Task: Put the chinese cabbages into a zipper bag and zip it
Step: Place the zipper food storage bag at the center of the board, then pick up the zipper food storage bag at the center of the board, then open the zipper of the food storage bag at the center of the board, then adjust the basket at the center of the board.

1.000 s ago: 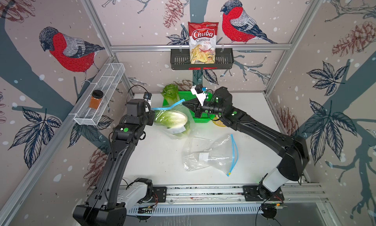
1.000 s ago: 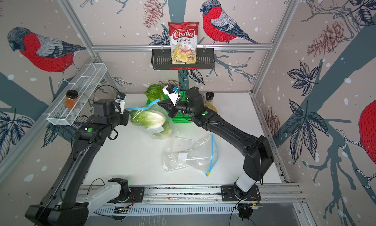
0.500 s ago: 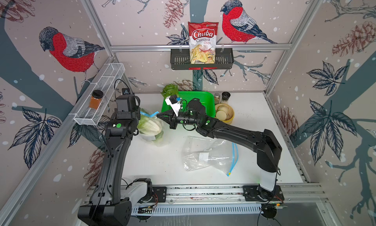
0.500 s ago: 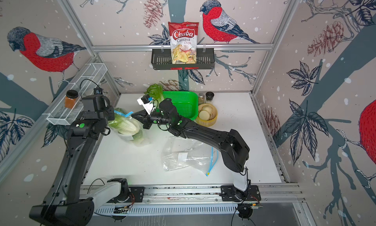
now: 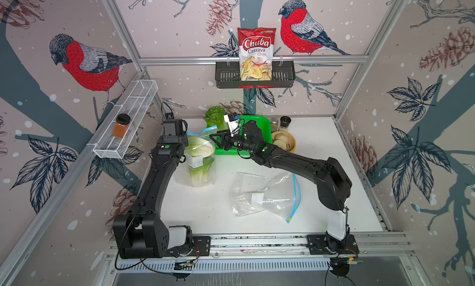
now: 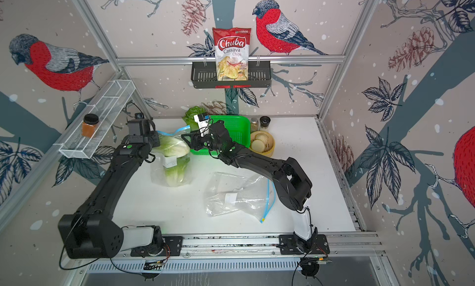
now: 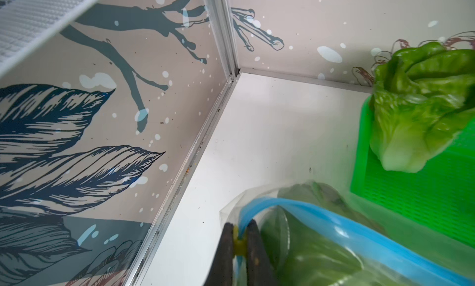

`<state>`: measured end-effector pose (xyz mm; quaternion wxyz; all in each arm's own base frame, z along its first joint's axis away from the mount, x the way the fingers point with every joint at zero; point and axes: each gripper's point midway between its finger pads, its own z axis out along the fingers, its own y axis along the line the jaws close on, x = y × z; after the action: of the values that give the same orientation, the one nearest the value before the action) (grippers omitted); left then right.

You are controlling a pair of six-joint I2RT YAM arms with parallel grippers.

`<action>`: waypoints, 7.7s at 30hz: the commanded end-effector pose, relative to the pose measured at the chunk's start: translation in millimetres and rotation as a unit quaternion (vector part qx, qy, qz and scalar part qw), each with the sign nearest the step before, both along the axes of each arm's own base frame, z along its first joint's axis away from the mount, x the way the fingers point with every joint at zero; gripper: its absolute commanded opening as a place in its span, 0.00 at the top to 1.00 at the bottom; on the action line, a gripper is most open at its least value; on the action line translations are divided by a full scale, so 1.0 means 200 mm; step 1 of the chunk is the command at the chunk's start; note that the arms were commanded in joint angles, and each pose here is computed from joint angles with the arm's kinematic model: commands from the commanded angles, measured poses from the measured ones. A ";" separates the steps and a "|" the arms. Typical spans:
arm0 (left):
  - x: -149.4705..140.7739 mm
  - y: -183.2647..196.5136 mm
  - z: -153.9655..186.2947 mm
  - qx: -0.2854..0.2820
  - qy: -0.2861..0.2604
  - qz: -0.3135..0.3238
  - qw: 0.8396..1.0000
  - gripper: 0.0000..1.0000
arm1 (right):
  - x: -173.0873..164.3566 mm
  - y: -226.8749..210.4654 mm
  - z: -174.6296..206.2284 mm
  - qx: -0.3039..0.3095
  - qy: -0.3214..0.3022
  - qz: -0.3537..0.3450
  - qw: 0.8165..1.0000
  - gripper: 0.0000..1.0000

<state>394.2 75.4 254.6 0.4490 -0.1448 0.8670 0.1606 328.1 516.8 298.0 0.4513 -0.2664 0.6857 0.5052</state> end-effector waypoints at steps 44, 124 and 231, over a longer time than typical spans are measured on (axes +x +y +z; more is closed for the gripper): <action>-0.33 -0.66 -0.04 -0.166 -0.067 -0.146 0.973 0.30 | -0.18 -1.62 -0.44 -0.211 0.208 -0.342 0.892 0.19; -0.61 -1.49 -0.02 -0.173 0.034 -0.333 0.926 0.47 | -0.24 -0.85 -0.09 -0.094 0.247 -0.110 0.958 0.93; -0.67 -1.08 0.42 -0.089 -0.062 -0.266 0.958 0.93 | 0.54 -0.80 -0.60 -0.253 0.161 -0.245 0.922 0.00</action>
<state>259.8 -155.3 328.4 0.5022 0.0450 0.8596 -0.0829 438.0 335.3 155.2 0.3403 -0.0735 0.9184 0.1879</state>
